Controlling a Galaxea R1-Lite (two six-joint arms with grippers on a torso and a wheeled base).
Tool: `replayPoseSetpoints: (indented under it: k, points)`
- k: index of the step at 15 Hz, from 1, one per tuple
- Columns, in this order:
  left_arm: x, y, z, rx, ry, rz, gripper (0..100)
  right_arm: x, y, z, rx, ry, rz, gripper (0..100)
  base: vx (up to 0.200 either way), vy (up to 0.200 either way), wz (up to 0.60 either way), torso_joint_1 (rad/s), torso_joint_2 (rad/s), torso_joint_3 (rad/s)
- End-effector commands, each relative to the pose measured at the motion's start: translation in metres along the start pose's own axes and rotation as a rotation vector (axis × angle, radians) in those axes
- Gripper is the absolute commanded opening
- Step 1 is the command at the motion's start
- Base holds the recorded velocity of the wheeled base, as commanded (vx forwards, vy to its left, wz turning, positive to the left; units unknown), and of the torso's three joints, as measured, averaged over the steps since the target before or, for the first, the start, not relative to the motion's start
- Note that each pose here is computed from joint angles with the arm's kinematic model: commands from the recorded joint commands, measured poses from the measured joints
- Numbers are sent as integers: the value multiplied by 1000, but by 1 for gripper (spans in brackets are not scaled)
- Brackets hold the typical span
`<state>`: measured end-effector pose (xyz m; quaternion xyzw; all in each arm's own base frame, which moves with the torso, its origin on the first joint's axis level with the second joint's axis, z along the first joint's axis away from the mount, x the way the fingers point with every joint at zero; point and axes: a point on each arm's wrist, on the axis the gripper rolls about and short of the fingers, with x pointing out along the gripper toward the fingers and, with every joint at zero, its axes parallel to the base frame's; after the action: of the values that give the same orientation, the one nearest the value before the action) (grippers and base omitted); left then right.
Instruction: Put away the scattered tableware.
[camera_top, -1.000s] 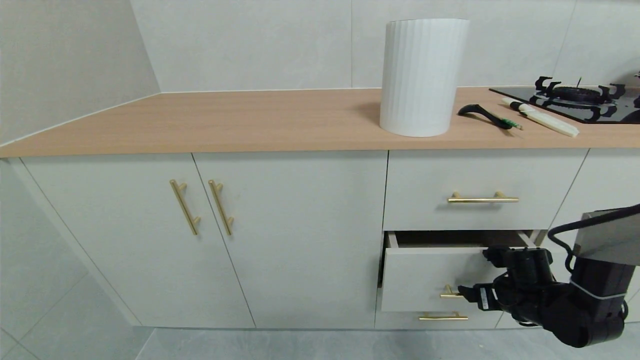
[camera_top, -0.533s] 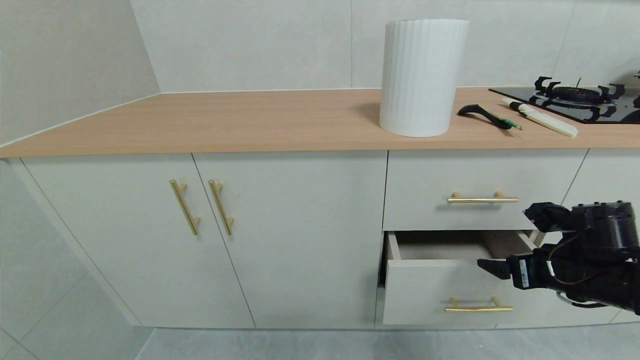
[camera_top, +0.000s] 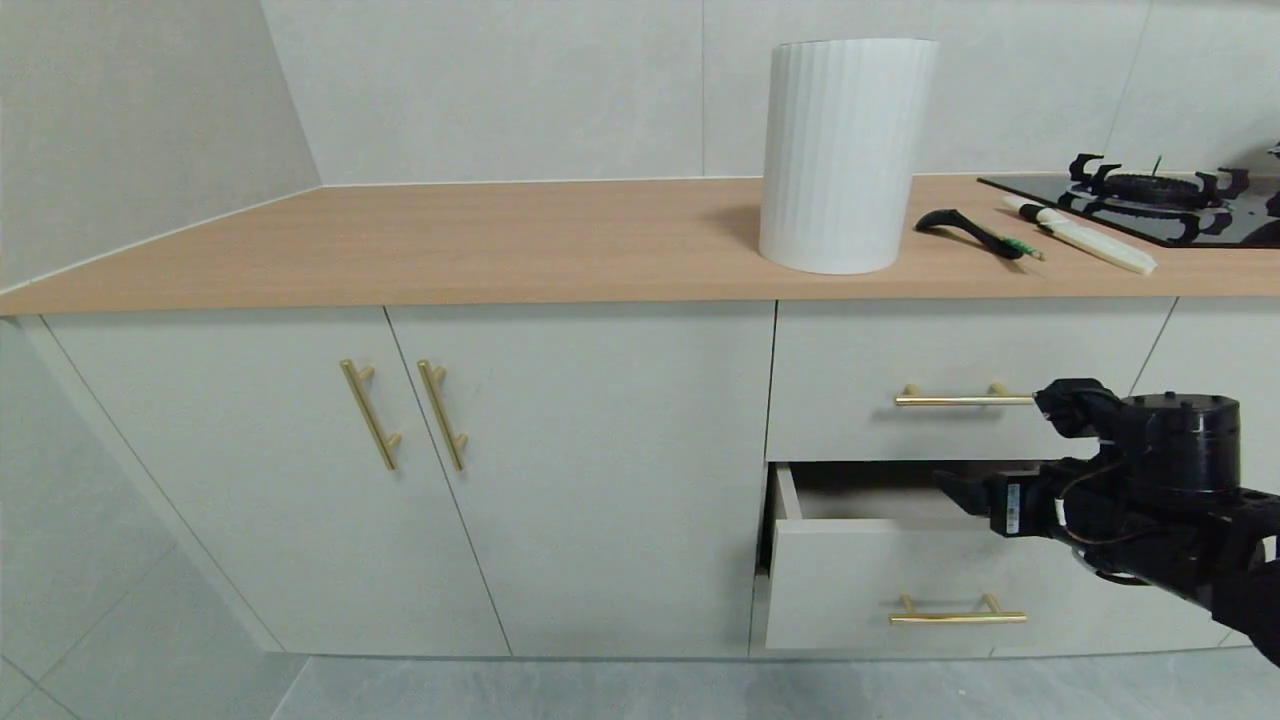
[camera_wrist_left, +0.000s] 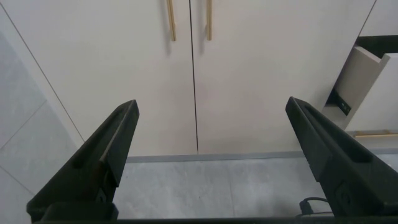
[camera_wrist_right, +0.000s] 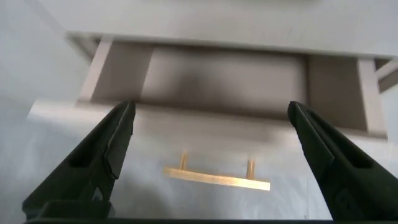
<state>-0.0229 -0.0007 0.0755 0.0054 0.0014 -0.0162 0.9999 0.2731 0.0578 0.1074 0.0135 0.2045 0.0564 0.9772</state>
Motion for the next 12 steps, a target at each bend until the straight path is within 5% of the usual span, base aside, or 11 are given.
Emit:
replayPoseSetpoints:
  k: [1,12]
  points:
    - [0,0,0,0,2,0,100,44,-1,-46,0,67,-39,100,0,0,0,0,0,0]
    - [0,0,0,0,2,0,100,36,-2,-49,-12,101,-39,100,0,0,0,0,0,0]
